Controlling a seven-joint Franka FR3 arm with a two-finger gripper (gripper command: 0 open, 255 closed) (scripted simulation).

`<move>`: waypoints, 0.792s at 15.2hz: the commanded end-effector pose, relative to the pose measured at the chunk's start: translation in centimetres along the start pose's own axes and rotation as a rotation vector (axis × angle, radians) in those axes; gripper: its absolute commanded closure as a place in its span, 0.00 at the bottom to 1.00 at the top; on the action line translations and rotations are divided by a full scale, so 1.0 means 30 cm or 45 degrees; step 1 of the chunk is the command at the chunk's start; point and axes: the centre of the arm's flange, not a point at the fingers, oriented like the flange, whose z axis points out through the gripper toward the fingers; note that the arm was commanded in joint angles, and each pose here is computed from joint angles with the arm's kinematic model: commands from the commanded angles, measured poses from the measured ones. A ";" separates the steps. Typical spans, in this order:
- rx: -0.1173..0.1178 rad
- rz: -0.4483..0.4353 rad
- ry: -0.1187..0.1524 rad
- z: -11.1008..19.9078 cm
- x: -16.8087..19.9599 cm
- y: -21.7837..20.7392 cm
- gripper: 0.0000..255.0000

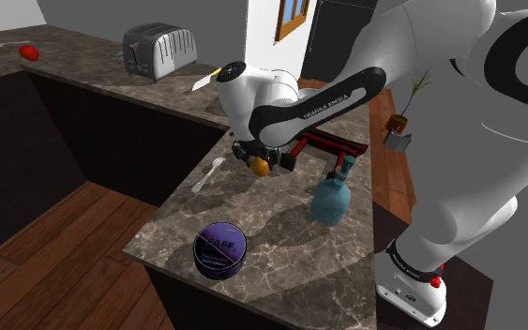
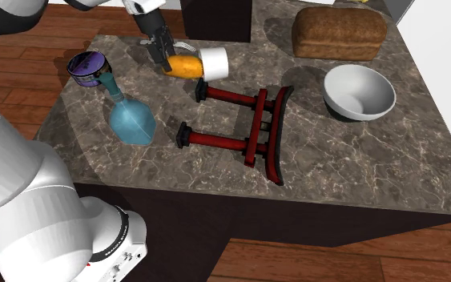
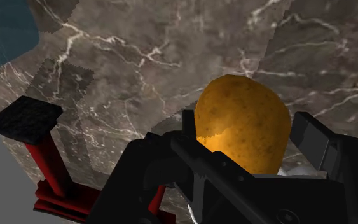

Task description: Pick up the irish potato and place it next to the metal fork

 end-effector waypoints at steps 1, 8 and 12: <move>0.000 0.000 0.000 -0.031 0.010 0.007 1.00; 0.000 0.000 0.000 -0.146 0.045 0.034 1.00; 0.000 0.000 0.000 -0.212 0.065 0.049 1.00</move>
